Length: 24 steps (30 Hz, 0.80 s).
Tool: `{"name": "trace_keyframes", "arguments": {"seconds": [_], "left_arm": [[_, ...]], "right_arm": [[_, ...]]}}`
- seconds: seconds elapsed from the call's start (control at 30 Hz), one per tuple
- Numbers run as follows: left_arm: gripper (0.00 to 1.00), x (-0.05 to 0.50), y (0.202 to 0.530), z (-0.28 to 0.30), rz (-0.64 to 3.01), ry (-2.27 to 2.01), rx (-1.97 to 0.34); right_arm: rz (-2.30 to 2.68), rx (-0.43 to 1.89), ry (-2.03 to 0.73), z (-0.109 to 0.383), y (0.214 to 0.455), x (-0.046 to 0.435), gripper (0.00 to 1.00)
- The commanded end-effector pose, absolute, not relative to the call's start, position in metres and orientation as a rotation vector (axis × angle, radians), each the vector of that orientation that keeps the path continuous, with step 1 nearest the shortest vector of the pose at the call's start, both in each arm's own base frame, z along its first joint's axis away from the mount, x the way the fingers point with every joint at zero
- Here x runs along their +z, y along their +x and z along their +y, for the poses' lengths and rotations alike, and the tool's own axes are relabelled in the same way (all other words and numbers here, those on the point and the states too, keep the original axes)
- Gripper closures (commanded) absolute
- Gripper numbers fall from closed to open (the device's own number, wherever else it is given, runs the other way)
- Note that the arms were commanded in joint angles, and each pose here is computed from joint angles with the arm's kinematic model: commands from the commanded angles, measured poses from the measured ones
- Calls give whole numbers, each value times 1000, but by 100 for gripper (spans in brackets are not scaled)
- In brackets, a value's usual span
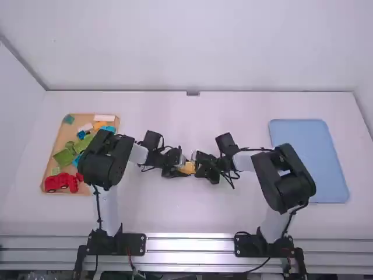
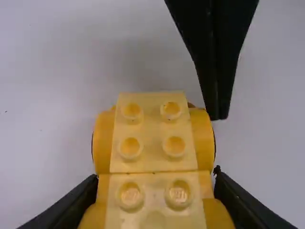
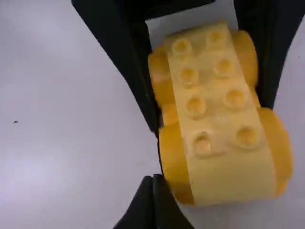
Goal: Assemble lego blocks to make yellow taxi
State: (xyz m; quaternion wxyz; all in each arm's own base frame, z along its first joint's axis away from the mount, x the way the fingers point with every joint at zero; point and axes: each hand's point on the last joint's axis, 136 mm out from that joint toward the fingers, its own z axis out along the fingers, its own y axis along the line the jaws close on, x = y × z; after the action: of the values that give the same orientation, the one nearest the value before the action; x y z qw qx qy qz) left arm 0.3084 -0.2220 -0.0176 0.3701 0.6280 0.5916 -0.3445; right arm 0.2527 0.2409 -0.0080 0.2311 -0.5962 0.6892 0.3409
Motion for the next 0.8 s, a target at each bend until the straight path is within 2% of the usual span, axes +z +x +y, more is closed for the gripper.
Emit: {"name": "trace_keyframes", "arguments": {"seconds": [0.0, 0.23, 0.5, 0.77], "left_arm": [[59, -26, 301, -222, 1533, 1628, -897], [60, -27, 300, -222, 1537, 1628, -900], [60, -27, 301, -221, 1539, 1629, -897], [61, -27, 301, -221, 1539, 1629, -897]], "right_arm": [[1607, 1023, -1680, 254, 260, 23, 100], [1302, 1087, -1619, 248, 268, 64, 100], [1488, 960, -1620, 255, 288, 46, 100], [1589, 861, -1679, 267, 286, 28, 100]]}}
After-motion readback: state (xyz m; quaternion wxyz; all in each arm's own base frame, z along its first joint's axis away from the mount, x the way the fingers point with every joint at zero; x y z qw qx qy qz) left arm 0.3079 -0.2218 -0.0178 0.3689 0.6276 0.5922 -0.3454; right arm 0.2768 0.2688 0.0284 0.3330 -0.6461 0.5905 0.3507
